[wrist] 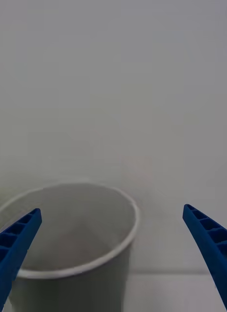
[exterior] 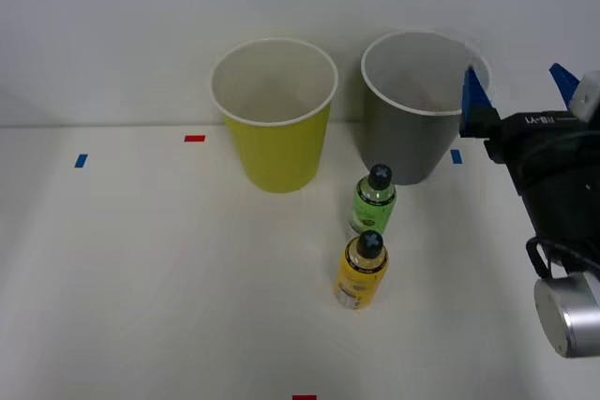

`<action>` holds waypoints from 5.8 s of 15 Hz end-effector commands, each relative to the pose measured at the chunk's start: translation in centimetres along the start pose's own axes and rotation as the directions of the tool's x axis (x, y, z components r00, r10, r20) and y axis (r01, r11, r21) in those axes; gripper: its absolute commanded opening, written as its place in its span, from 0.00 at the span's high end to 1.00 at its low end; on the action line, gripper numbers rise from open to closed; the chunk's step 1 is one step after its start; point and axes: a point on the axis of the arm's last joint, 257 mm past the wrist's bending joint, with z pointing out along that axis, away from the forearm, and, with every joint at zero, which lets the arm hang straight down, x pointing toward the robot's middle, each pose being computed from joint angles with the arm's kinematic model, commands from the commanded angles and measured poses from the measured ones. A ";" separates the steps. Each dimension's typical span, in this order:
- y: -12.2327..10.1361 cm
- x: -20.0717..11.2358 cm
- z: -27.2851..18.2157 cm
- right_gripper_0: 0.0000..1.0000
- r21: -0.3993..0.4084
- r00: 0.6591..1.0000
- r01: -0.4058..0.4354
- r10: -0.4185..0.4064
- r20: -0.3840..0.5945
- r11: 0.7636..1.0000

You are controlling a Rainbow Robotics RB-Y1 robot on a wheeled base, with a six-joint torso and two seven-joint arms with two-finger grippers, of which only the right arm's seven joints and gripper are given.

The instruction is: Put cans in the gray bin, plastic bottles in the light green bin

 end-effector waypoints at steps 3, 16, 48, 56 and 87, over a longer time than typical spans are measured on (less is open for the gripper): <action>-1.8 3.7 -7.7 0.00 0.026 0.974 0.194 -0.190 -0.124 0.981; -4.3 12.5 -18.6 0.00 0.082 0.956 0.097 -0.070 -0.287 0.992; 3.0 19.1 -25.9 0.00 -0.106 0.943 -0.294 0.271 -0.192 0.950; 2.8 19.7 -25.7 0.00 -0.255 0.983 -0.036 -0.012 -0.183 0.966; 1.7 18.8 -25.7 0.00 -0.236 0.964 -0.216 0.168 -0.208 0.947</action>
